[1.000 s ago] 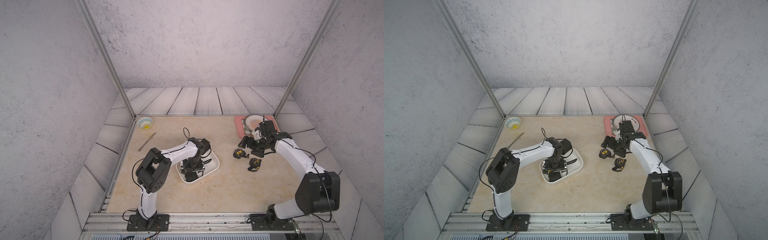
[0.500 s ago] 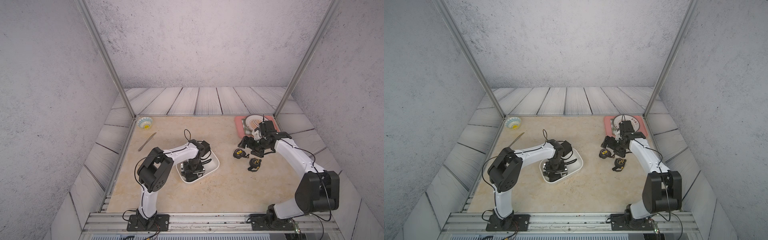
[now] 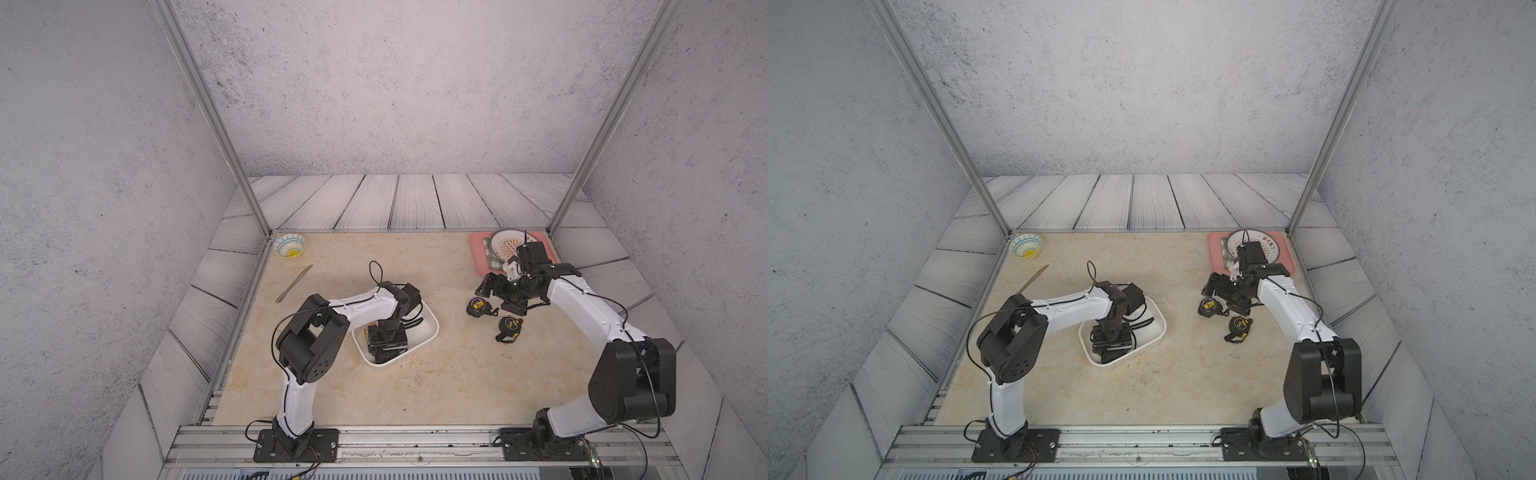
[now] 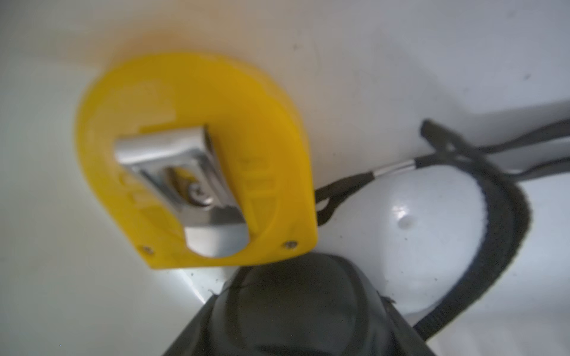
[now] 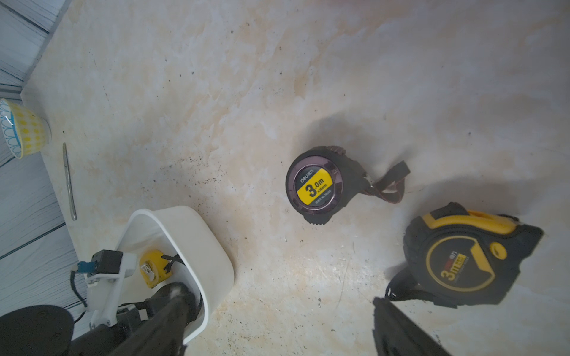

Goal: Take the tape measure out of the storage box
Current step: Pick up the tape measure from the storage box.

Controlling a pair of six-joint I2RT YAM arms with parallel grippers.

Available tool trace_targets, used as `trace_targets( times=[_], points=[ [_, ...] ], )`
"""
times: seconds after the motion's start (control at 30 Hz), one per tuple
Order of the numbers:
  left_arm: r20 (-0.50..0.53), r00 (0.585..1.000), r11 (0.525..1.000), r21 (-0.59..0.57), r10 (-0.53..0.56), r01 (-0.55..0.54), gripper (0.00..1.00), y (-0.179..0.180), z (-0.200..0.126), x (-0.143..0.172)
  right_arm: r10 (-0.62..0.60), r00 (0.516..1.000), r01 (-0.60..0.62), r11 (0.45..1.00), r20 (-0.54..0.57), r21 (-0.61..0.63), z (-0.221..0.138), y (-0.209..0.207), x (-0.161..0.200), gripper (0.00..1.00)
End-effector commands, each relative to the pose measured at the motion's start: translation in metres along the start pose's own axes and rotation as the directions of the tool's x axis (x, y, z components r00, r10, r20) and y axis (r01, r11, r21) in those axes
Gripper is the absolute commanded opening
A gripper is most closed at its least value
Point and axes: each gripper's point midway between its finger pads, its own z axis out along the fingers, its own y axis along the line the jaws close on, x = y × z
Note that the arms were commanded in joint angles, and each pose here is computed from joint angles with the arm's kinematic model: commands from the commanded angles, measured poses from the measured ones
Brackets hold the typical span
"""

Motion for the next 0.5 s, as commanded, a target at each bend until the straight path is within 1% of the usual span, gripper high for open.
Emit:
trace_targets(
  times=[0.0,0.07,0.1,0.3,0.47],
  points=[
    [0.015,1.000,1.000,-0.010,0.016,-0.016,0.13,-0.003,0.000,-0.006,-0.003,1.000,0.003,1.000,-0.002,0.007,-0.003,0.002,-0.002,0.96],
    [0.026,0.999,1.000,-0.004,0.019,-0.019,0.02,-0.005,-0.006,-0.009,-0.002,1.000,0.002,1.000,0.000,0.011,-0.004,0.001,-0.001,0.96],
    [0.031,0.999,1.000,-0.002,0.022,-0.022,0.00,-0.006,-0.009,-0.010,-0.004,1.000,0.004,1.000,0.000,0.010,-0.004,0.002,-0.001,0.96],
    [0.088,0.995,0.999,0.022,0.047,-0.049,0.00,-0.015,-0.040,-0.024,-0.009,1.000,0.008,1.000,0.010,0.009,-0.007,0.002,-0.001,0.96],
    [0.145,0.988,0.996,0.053,0.062,-0.071,0.00,-0.023,-0.074,-0.037,-0.036,0.999,0.036,0.999,0.026,-0.016,-0.014,0.011,-0.006,0.96]
  ],
)
